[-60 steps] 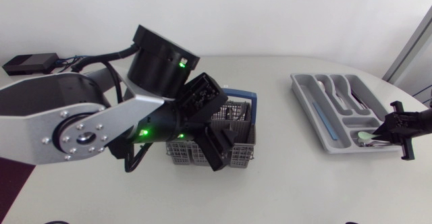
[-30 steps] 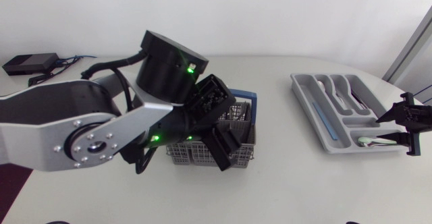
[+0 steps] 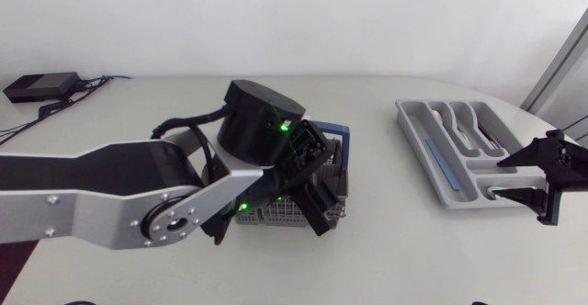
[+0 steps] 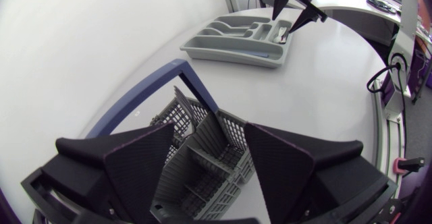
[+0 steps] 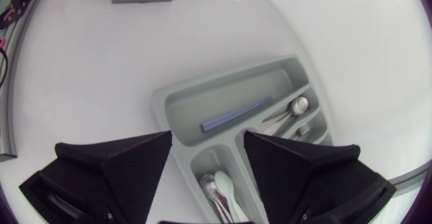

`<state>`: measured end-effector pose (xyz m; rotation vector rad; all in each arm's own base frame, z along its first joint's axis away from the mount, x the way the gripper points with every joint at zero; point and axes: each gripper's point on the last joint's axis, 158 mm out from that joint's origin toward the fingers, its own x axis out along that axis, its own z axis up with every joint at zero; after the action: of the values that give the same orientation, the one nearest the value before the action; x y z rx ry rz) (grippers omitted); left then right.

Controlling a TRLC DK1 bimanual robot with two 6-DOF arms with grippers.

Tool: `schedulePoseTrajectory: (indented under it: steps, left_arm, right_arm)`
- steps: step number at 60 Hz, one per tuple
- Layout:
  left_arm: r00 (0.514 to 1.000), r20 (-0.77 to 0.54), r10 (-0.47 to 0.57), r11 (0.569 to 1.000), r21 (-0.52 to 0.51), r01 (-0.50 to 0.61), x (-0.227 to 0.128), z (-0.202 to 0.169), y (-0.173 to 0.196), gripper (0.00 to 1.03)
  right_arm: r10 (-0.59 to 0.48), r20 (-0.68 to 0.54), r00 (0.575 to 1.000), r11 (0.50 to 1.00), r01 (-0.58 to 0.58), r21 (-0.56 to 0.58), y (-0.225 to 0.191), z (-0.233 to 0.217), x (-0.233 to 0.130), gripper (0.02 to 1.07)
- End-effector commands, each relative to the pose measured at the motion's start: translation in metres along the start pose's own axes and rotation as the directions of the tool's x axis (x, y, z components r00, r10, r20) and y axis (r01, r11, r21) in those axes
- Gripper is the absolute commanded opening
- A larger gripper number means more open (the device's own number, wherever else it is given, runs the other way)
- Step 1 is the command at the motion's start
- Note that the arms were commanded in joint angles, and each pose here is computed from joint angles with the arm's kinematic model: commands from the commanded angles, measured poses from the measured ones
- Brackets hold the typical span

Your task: Unload the cutlery basket into the drawer organizer.

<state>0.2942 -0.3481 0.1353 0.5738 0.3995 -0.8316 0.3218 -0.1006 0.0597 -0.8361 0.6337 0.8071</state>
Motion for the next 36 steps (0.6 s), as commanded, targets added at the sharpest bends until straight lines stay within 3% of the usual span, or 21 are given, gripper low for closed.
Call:
schedulePoseTrajectory:
  steps: [1,18,36]
  left_arm:
    - [1.0,-0.01,0.004,1.0,-0.023,-0.005,0.008,-0.01,-0.003,0.59]
    - [1.0,0.006,0.025,0.999,-0.043,-0.025,0.021,-0.008,0.004,0.47]
    - [0.998,0.023,0.063,0.993,-0.099,-0.061,0.034,-0.004,0.022,0.42]
  right_arm:
    - [0.034,0.042,0.999,0.998,-0.036,0.054,0.025,0.015,0.004,0.8]
    - [0.045,0.127,0.991,0.994,-0.057,0.09,0.07,0.044,0.011,0.8]
    - [0.067,0.179,0.982,0.991,-0.086,0.103,0.106,0.067,0.012,0.8]
